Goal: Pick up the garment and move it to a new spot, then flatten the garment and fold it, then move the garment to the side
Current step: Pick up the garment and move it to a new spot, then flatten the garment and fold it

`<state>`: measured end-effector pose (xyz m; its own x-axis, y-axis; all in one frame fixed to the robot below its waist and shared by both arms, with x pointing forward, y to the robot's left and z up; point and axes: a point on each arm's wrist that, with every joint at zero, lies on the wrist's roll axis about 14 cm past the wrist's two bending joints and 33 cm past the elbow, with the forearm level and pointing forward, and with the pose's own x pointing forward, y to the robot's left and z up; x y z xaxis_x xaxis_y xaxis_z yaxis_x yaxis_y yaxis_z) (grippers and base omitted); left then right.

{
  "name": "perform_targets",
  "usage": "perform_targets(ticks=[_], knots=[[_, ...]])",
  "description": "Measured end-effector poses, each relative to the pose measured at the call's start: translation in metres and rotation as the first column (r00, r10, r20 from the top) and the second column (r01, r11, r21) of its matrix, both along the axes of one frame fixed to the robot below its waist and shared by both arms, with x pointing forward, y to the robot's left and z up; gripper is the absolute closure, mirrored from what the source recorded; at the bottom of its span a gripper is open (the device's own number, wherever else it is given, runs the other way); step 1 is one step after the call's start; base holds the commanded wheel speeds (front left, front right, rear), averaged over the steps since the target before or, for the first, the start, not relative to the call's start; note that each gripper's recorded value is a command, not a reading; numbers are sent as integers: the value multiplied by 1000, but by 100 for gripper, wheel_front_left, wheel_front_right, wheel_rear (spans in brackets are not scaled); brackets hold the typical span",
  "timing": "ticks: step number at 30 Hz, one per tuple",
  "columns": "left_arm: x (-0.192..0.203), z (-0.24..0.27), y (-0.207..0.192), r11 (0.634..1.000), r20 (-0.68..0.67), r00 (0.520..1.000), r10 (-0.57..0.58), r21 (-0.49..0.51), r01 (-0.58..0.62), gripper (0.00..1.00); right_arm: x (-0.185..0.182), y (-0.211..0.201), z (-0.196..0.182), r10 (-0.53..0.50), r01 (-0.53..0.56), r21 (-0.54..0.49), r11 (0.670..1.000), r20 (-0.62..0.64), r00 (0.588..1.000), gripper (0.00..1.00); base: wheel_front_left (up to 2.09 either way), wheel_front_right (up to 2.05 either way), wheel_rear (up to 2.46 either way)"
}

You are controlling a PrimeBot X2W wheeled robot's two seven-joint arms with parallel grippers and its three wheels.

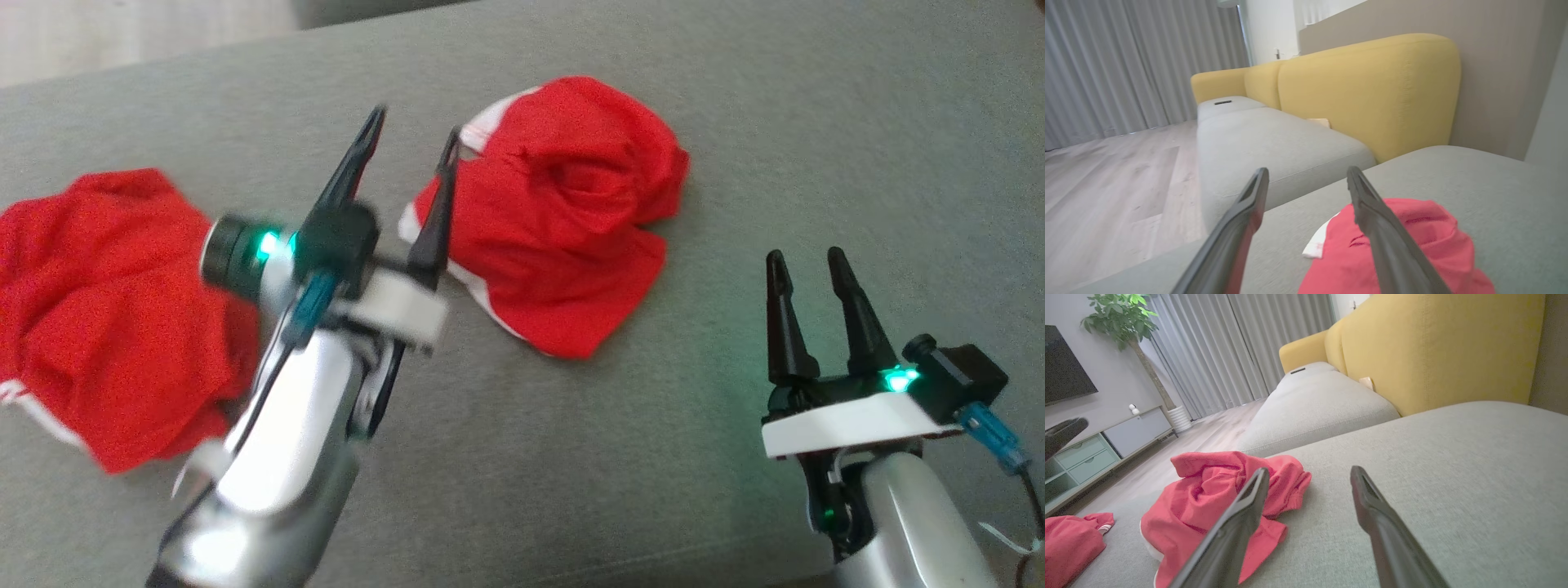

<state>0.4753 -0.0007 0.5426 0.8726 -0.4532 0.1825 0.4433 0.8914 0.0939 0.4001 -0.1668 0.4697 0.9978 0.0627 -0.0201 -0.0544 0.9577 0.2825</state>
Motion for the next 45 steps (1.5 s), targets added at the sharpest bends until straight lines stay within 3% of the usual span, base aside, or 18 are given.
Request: perform_targets(ticks=[6,15,19,29,39,45], knots=[[-41,-7,59,988,-21,988,152,-14,-152,0,6,23,13,70,-69,-24,997,41,997,0,0,0,0],[-103,-15,109,945,-74,945,318,-56,-322,0,-5,39,19,116,-114,-39,993,58,992,0,0,0,0],[-117,-16,121,929,-84,930,358,-68,-364,0,-12,40,19,122,-120,-41,992,55,991,0,0,0,0],[-122,-24,122,931,-107,930,351,-61,-359,0,-14,55,10,172,-170,-74,983,31,985,0,0,0,0],[-117,-33,126,927,-141,923,358,-61,-369,0,-19,112,-34,359,-371,-127,920,-111,927,0,0,0,0],[-109,-32,138,915,-136,910,391,-55,-401,0,-16,142,-60,453,-485,-151,861,-203,868,0,0,0,0]])
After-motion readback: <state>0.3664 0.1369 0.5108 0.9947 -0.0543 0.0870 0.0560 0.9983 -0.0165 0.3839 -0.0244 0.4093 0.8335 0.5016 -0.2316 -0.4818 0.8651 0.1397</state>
